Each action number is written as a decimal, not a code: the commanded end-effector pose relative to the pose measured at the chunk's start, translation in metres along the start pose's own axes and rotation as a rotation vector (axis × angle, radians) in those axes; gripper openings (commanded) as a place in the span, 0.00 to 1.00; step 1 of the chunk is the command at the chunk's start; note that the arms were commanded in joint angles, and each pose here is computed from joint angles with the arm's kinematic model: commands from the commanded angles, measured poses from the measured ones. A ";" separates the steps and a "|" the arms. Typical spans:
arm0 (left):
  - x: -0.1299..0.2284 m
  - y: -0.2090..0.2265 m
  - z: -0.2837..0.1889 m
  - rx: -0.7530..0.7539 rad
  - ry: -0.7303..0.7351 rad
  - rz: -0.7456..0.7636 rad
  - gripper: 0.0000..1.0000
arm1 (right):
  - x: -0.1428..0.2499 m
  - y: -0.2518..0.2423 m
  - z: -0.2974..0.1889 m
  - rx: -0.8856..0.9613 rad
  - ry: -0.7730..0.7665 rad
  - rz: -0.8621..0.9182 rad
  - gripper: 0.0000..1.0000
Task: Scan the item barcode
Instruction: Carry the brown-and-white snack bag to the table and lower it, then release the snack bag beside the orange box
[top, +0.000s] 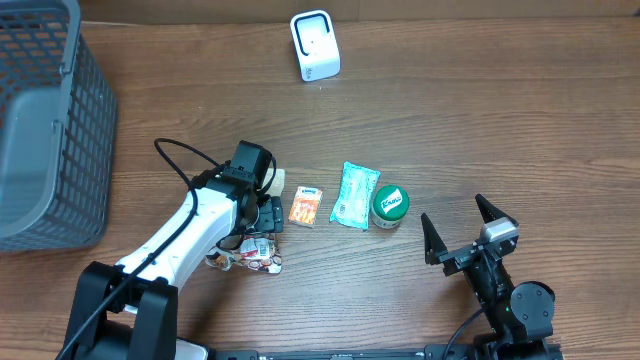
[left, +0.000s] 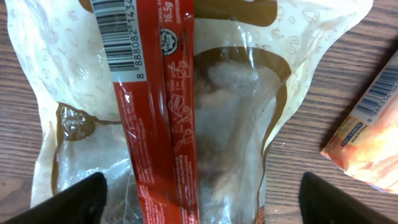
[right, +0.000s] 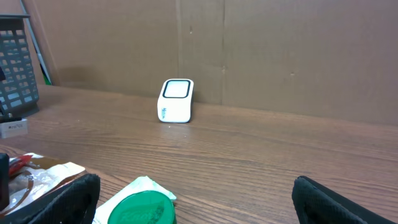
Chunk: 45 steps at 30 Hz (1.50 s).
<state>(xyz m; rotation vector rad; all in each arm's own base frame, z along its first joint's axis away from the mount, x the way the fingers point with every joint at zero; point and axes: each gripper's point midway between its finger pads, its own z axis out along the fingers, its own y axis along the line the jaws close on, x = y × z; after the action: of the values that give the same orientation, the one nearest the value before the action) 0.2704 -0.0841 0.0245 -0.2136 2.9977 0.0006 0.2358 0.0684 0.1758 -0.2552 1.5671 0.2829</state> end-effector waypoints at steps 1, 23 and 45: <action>0.003 0.001 0.001 -0.008 -0.001 0.005 0.93 | 0.002 -0.002 0.000 0.008 -0.004 0.003 1.00; -0.019 0.045 -0.054 -0.147 0.049 -0.049 0.93 | 0.002 -0.002 0.000 0.009 -0.004 0.003 1.00; 0.029 0.029 -0.001 -0.003 0.169 -0.176 0.62 | 0.002 -0.002 0.000 0.008 -0.004 0.003 1.00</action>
<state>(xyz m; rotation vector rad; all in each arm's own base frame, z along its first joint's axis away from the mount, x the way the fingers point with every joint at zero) 0.2449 -0.0443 0.0286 -0.4691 3.1055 0.1050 0.2358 0.0685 0.1759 -0.2552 1.5667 0.2835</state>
